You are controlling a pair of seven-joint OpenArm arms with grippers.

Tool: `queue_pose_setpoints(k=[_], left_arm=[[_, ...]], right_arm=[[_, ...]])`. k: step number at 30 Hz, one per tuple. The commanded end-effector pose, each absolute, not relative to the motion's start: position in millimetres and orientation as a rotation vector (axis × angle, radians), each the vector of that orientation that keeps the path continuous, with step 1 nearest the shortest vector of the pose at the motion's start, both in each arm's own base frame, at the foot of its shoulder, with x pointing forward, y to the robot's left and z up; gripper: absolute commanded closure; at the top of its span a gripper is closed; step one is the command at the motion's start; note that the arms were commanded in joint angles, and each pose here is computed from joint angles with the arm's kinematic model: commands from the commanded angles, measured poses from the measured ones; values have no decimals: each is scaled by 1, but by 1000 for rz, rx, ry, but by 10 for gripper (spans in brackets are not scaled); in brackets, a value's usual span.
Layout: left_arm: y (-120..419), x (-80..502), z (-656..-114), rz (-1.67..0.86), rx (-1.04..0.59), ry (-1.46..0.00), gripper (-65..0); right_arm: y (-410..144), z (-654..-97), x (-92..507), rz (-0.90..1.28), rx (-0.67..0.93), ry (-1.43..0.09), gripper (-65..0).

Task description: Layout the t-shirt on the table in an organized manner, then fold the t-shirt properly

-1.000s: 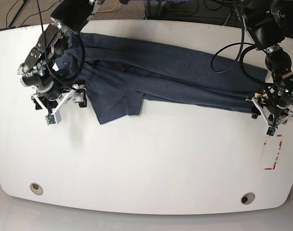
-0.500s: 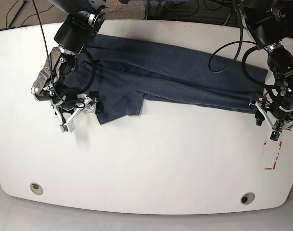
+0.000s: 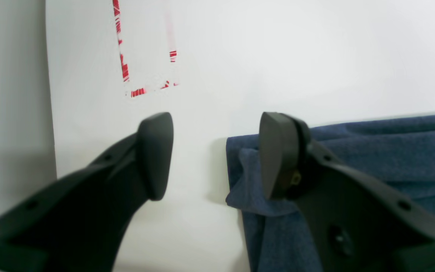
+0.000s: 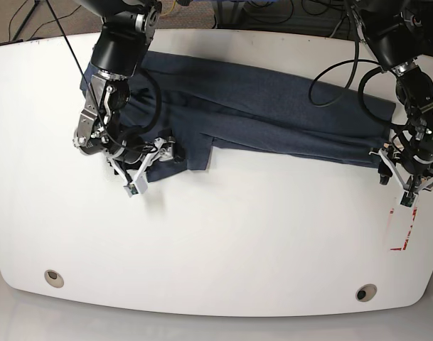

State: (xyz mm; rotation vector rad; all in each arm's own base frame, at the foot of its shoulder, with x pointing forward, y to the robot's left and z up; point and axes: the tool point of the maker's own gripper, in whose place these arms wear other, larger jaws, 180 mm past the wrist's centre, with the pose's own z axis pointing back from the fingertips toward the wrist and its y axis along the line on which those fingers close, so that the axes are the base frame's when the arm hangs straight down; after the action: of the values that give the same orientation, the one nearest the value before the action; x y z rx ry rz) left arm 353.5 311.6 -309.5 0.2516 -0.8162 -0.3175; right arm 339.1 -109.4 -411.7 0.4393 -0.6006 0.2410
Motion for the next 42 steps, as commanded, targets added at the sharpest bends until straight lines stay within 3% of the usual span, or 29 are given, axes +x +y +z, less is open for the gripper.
queue_pose_setpoints(k=[1, 3, 6, 12, 15, 27, 42], left_arm=[[319, 361, -289, -312, 280, -874, -339], [320, 361, -289, -309, 281, -874, -339], [320, 361, -289, -309, 281, -874, -339], [320, 360, -290, -308, 279, -871, -339], [320, 360, -290, -308, 279, -870, -339], [319, 360, -292, -309, 274, -866, -339], [320, 358, -307, -297, 249, -830, -339]], right_arm=[[-103, -402, 347, 249, 449, -627, -579], [-103, -402, 347, 249, 450, -628, -550], [-102, -401, 348, 248, 451, -635, -433], [-101, -398, 352, 248, 455, -657, -109], [-101, -396, 354, 250, 456, -662, -6], [-105, -365, 353, 290, 424, -717, -6], [-91, -328, 294, 398, 638, -713, -11]])
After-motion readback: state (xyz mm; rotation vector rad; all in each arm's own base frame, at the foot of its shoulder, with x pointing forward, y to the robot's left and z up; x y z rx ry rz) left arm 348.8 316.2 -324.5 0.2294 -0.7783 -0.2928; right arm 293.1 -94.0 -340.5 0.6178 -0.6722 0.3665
